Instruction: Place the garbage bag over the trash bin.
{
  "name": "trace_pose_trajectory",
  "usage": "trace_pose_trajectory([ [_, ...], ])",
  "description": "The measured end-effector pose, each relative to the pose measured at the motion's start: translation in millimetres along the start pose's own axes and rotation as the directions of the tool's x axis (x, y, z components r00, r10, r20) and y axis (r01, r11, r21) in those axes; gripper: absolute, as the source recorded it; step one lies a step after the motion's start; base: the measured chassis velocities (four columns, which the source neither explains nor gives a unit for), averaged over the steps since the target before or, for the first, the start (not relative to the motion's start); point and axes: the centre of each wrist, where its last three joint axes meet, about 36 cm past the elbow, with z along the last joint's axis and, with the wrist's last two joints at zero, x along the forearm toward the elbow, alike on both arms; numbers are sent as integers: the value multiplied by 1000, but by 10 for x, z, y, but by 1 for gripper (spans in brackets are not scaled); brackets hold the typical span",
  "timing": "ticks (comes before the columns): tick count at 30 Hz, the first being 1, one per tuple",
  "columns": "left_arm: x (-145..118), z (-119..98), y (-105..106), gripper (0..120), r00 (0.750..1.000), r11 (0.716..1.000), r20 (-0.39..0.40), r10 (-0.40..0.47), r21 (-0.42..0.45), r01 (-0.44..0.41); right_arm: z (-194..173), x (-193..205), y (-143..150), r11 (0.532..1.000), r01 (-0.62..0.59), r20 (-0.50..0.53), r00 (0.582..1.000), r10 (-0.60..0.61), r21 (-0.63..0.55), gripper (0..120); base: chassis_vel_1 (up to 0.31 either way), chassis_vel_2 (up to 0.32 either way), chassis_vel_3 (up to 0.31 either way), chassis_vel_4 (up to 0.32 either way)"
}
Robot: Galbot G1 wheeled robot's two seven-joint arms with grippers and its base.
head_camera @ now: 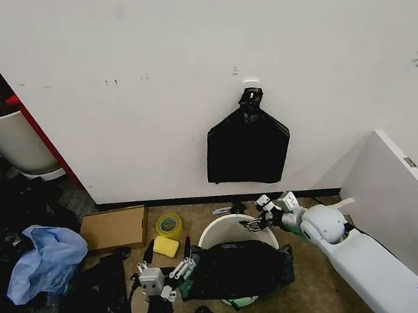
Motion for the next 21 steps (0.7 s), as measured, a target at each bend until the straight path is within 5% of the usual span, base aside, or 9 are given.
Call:
trace_pose_trajectory([
  [8, -33, 23, -30, 100, 999, 1000, -28, -26, -1, 26, 188, 112, 53, 1000, 4, -9, 1000, -5, -7, 47, 0, 0, 0, 0],
  [21, -50, 37, -47, 100, 998, 999, -39, -52, 4, 52, 234, 417, 436, 974, -111, -34, 994, 107, -200, 3, 0, 0, 0, 0],
])
